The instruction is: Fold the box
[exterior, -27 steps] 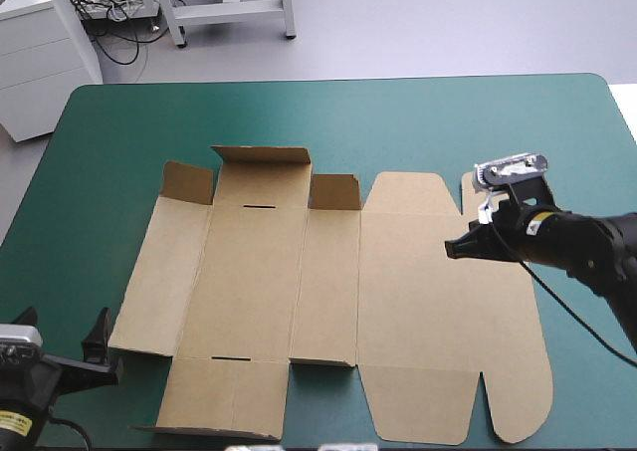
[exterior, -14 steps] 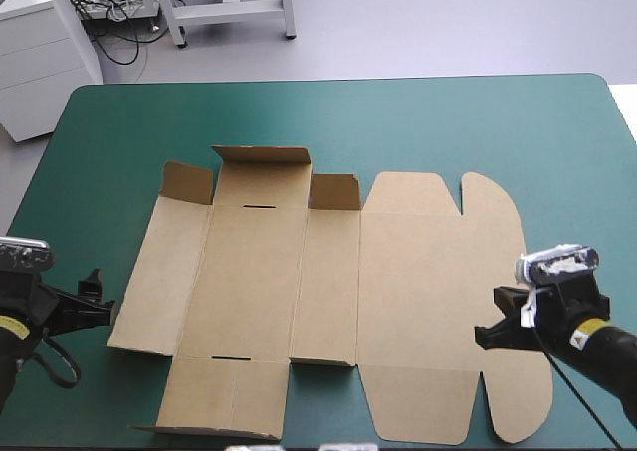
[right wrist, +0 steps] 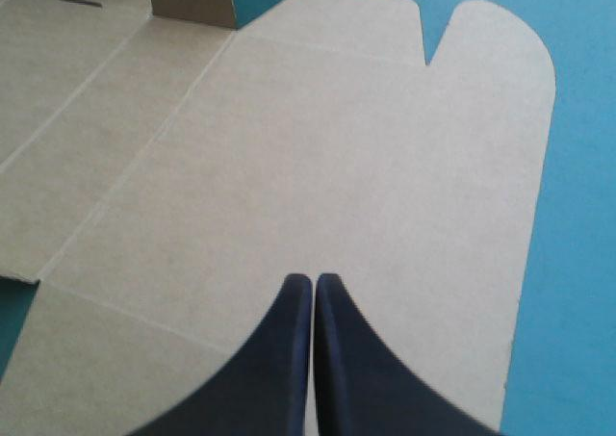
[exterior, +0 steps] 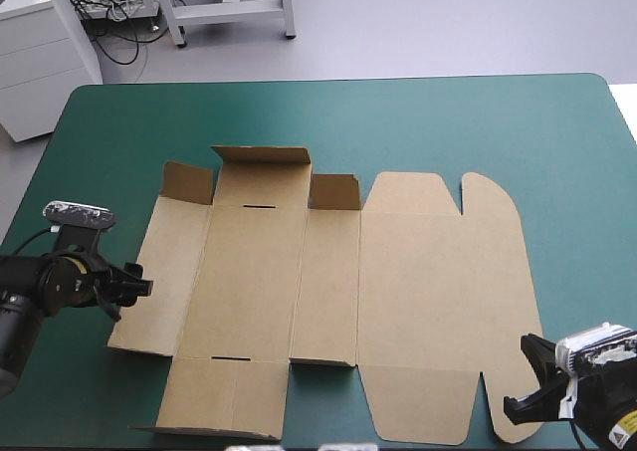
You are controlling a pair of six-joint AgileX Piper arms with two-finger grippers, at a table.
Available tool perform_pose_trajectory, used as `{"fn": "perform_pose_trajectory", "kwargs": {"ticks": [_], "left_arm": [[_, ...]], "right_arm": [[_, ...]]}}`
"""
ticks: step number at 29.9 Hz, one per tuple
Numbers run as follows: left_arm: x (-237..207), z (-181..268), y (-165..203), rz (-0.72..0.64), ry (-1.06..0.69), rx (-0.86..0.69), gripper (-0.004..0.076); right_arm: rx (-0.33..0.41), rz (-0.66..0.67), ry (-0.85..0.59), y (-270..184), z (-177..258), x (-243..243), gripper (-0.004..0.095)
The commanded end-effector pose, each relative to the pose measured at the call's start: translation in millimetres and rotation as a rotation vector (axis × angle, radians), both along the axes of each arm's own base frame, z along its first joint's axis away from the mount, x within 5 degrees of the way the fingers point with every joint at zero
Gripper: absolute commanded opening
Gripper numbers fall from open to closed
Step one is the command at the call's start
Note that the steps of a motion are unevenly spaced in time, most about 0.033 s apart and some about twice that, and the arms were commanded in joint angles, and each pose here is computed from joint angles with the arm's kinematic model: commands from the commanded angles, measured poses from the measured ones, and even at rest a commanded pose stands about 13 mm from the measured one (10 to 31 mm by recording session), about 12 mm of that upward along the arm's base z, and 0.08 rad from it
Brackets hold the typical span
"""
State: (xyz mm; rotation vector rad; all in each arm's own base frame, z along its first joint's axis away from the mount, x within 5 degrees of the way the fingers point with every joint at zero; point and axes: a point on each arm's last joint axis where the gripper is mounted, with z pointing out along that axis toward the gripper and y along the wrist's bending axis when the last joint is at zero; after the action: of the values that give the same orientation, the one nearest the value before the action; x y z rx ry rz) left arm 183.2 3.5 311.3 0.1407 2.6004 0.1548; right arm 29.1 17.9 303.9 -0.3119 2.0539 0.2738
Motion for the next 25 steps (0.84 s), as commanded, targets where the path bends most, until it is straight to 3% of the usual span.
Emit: {"fn": "perform_pose_trajectory", "kwargs": {"ticks": [1, 8, 13, 19, 25], "left_arm": [[17.4, 5.1, 7.8, 0.040, -0.075, -0.066, 0.0602], [40.8, -12.3, 50.8, 0.104, -0.012, -0.401, 0.0602], [62.2, -23.1, 69.5, 0.083, 0.180, -0.610, 0.0602], [78.0, -46.3, 80.2, 0.100, 0.356, -0.655, 0.0602], [85.9, -60.6, 82.5, 0.114, 0.393, -0.697, 0.0592]], "right_arm": [[-0.042, -0.023, -0.010, -3.6, 4.9, -0.5, -0.0004], [-0.086, -0.043, -0.014, -7.3, 3.9, -0.8, -0.0004], [-0.096, -0.047, -0.023, -8.0, 4.4, -0.2, -0.0004], [-0.103, -0.047, -0.026, -8.4, 4.4, -0.3, -0.0004], [-0.117, -0.051, -0.016, -9.3, 3.4, -0.7, -0.0004]]}}
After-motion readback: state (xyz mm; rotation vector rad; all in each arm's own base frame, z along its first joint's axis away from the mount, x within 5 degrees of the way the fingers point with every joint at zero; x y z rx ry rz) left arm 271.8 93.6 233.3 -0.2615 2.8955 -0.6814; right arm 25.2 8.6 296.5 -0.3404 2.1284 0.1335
